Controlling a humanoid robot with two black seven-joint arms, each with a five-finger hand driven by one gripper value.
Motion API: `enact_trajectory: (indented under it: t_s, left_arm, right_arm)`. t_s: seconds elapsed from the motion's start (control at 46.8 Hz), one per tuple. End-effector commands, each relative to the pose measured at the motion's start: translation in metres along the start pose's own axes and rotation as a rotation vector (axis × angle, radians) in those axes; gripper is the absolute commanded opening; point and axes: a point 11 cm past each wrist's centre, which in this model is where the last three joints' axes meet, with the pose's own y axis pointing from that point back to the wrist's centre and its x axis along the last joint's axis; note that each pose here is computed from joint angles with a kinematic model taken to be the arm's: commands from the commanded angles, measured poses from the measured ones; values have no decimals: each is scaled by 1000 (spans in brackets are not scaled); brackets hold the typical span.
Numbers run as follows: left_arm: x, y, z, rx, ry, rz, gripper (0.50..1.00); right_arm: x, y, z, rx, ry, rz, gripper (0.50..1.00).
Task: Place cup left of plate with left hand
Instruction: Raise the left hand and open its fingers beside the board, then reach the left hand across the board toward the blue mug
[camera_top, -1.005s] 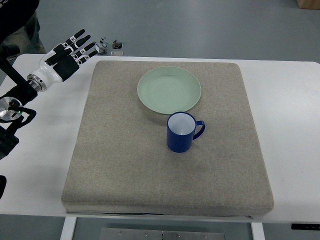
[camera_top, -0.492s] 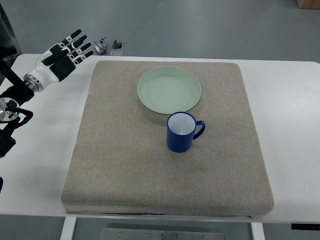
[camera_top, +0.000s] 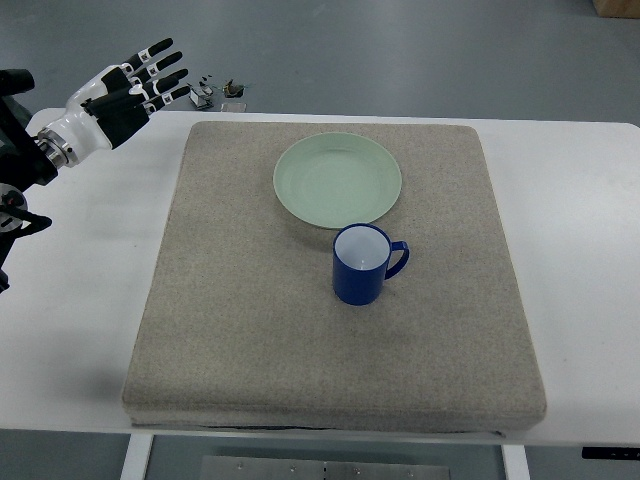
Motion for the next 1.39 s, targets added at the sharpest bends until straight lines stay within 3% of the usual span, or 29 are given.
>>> enact_trajectory:
  t_s: [0.0,0.513,0.748,1.09,1.368]
  left_arm:
    - [-12,-2,-1,5,-38,-42,996]
    - [-95,-9,-43,127,-190,-317,996]
    - [-133,-4,-55,116,-301,-444,996]
    - [-163,12,-99,193,-320,-536,996]
    - [-177,5,-120,197,-299,-540,996]
  right_arm:
    - [0,0,0,0,0,0,934]
    - [0,0,0,0,0,0,934]
    - [0,0,0,0,0,0,934]
    - [0,0,0,0,0,0,934]
    - [0,0,0,0,0,0,934]
